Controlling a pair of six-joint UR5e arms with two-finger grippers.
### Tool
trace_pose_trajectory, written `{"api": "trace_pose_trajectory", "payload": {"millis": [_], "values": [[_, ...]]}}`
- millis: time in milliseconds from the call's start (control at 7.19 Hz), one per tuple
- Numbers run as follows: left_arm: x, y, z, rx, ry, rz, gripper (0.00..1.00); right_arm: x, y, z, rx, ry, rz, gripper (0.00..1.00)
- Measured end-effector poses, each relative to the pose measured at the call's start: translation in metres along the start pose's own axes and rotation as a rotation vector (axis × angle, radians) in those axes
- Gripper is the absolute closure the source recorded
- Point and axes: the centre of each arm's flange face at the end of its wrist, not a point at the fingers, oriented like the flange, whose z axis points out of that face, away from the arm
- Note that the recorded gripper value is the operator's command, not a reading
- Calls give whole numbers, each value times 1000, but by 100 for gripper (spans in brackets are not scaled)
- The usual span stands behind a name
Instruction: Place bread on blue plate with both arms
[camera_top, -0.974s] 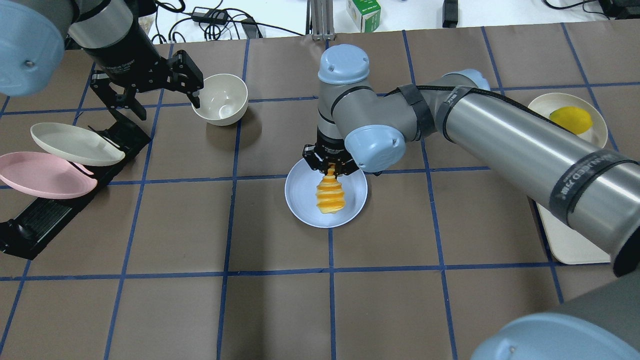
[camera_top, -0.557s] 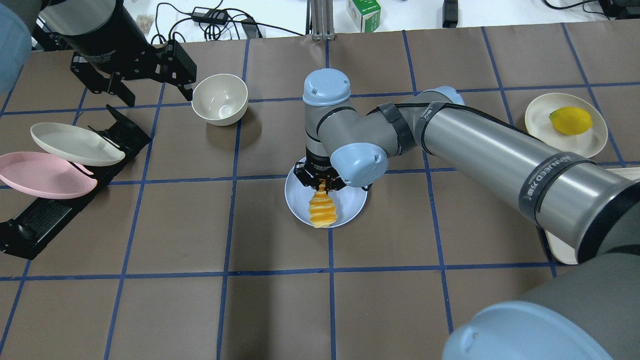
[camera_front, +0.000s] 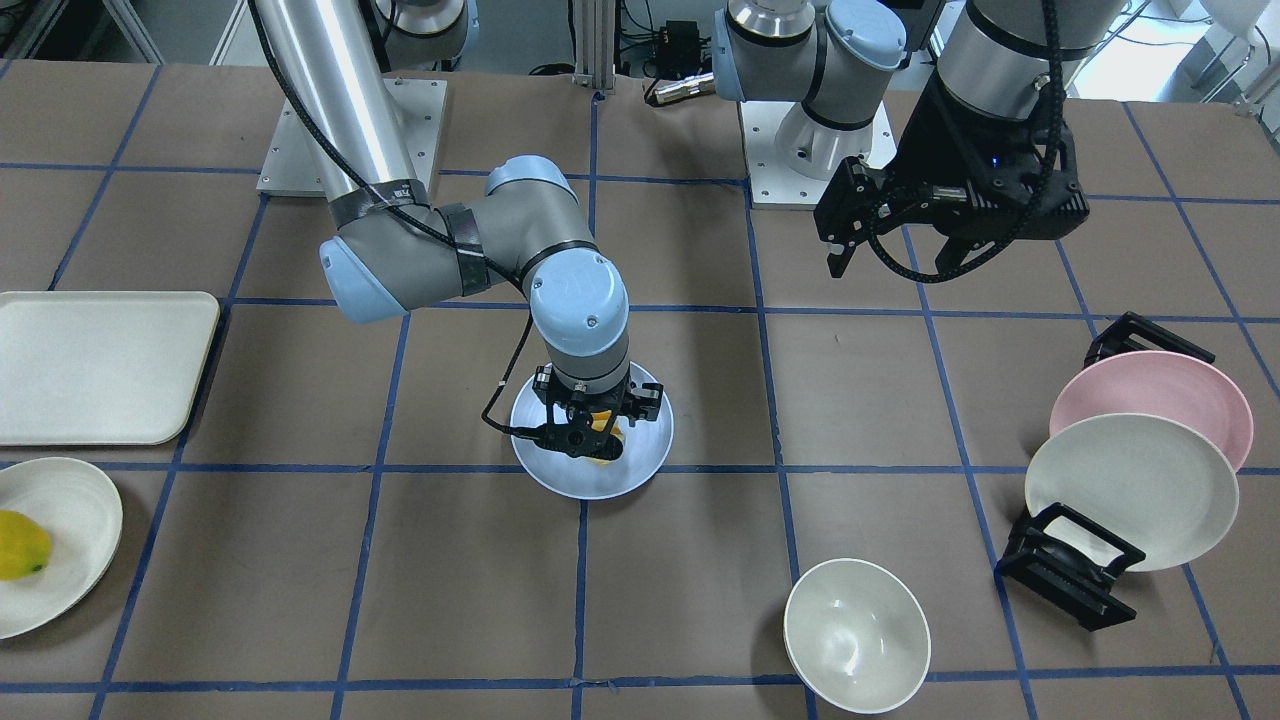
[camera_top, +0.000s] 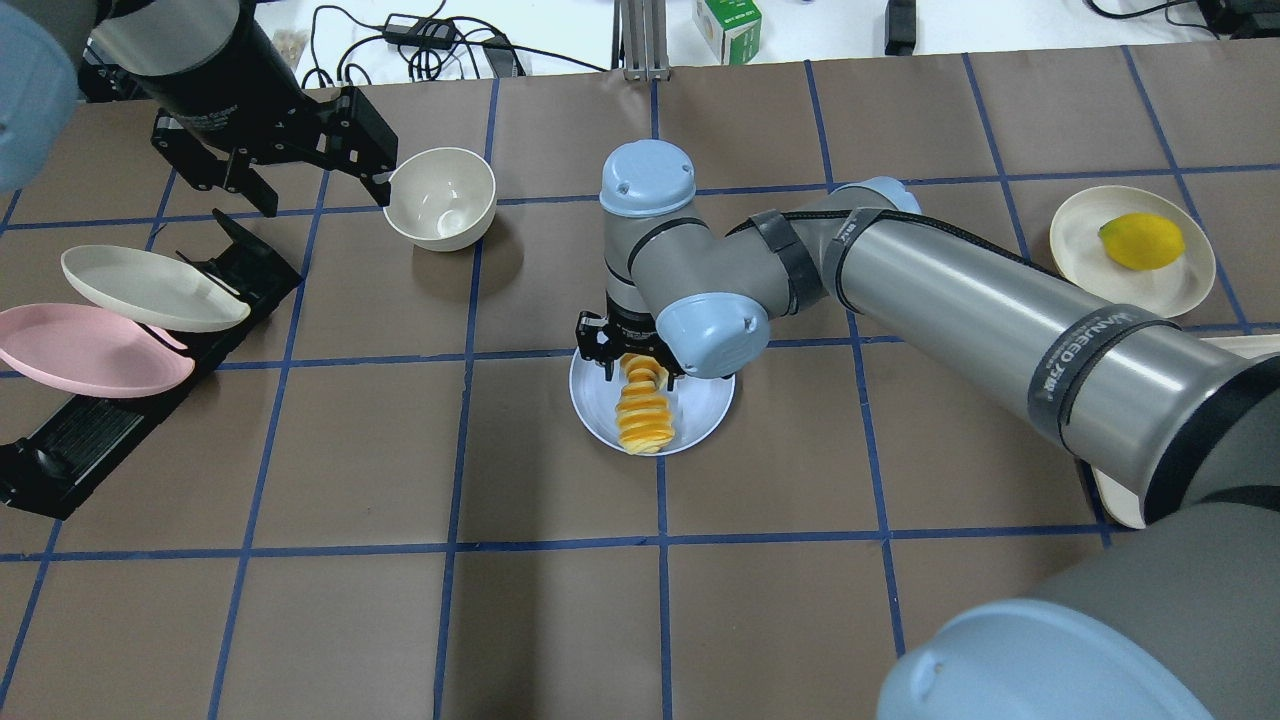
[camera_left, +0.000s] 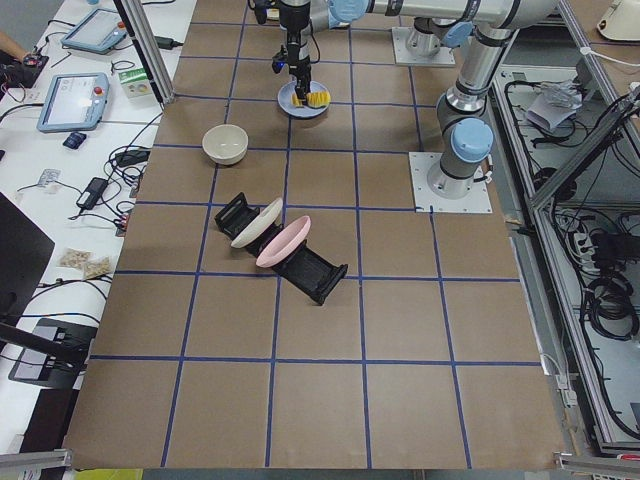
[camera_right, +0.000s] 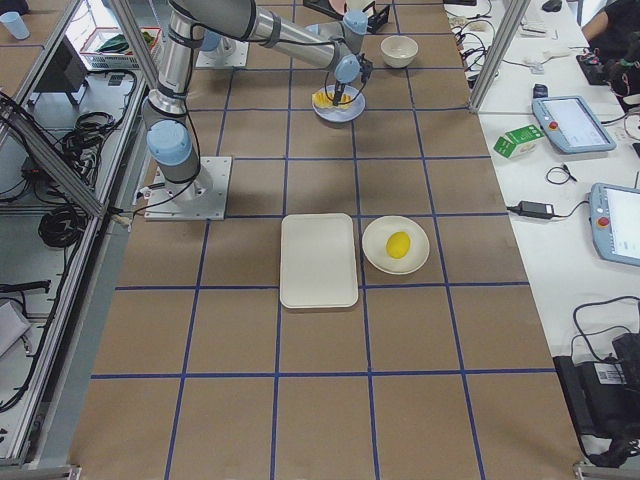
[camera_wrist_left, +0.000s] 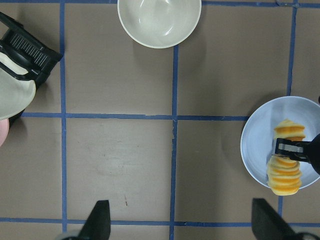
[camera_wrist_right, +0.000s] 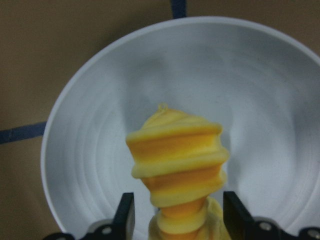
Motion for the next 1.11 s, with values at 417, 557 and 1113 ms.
{"api": "trace_pose_trajectory", "payload": {"millis": [417, 557, 1113], "values": [[0, -4, -4, 15, 9, -4, 0, 19, -7, -58, 71, -20, 3, 0], [-3, -5, -5, 19, 9, -9, 0, 38, -9, -85, 92, -1, 1, 0], [-18, -9, -7, 23, 10, -36, 0, 149, -22, -193, 148, 11, -55, 0]]}}
